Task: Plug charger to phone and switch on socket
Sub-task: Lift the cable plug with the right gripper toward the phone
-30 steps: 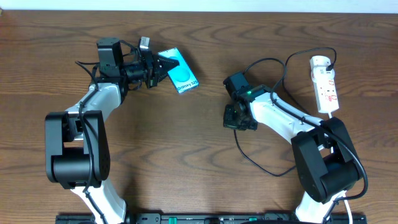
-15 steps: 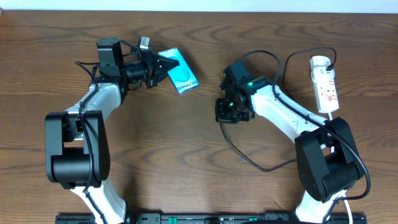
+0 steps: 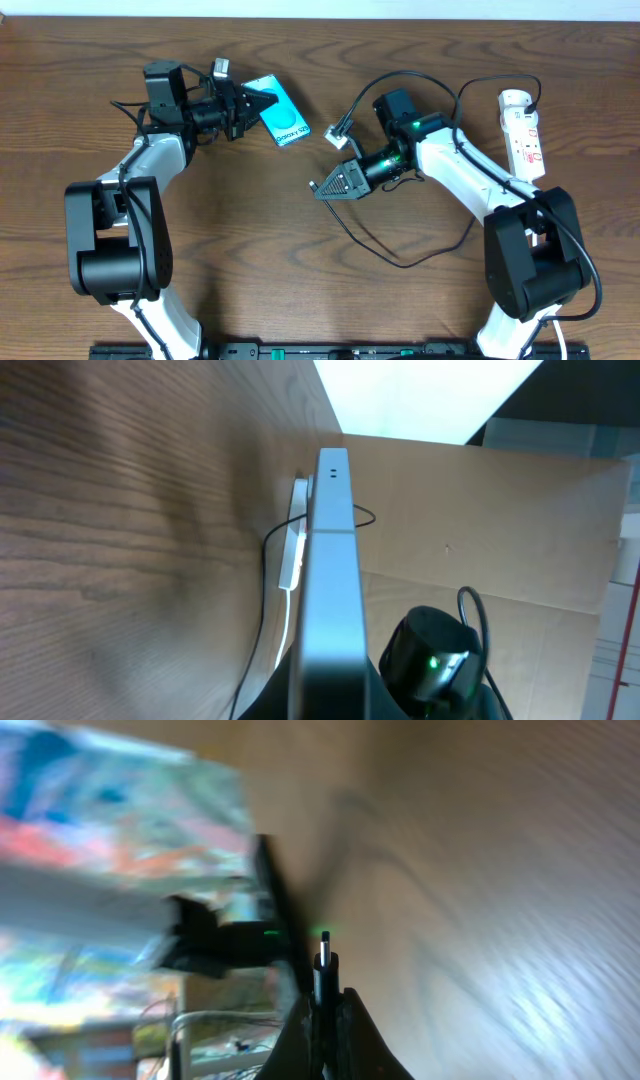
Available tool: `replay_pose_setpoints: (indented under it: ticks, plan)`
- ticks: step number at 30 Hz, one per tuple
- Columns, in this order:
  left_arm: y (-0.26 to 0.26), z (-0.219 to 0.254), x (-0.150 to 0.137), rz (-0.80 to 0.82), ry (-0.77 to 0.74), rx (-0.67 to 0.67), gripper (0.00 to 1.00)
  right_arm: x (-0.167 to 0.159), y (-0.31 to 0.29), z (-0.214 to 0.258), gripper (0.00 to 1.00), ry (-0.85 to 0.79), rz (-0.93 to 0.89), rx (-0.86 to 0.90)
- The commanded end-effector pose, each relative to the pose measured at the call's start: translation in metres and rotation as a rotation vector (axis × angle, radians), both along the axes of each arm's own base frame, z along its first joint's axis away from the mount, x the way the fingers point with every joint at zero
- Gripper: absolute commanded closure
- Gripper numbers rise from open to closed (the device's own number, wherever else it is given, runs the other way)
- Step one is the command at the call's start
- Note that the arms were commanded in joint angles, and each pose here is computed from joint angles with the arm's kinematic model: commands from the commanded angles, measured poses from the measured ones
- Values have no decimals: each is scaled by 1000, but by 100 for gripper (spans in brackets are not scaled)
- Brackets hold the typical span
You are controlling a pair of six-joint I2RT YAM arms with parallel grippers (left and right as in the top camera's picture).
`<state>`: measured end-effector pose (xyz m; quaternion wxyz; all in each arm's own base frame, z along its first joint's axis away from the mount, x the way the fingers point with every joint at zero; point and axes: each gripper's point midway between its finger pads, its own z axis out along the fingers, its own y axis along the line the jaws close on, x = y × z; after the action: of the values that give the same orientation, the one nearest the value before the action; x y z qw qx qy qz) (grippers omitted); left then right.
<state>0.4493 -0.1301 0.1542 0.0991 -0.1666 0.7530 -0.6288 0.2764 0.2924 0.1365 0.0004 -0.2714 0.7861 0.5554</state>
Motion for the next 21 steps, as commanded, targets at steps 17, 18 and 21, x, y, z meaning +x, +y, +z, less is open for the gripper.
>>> replay_pose_setpoints:
  ticks: [17,18,21]
  plan:
    - [-1,41,7,-31,-42,-117,93,18,-4,63,99,-56,36,384]
    - [-1,50,8,-33,-65,-131,92,23,-6,63,99,-52,22,374]
    - [-2,68,9,-36,-105,-159,93,32,-8,65,99,-50,5,374]
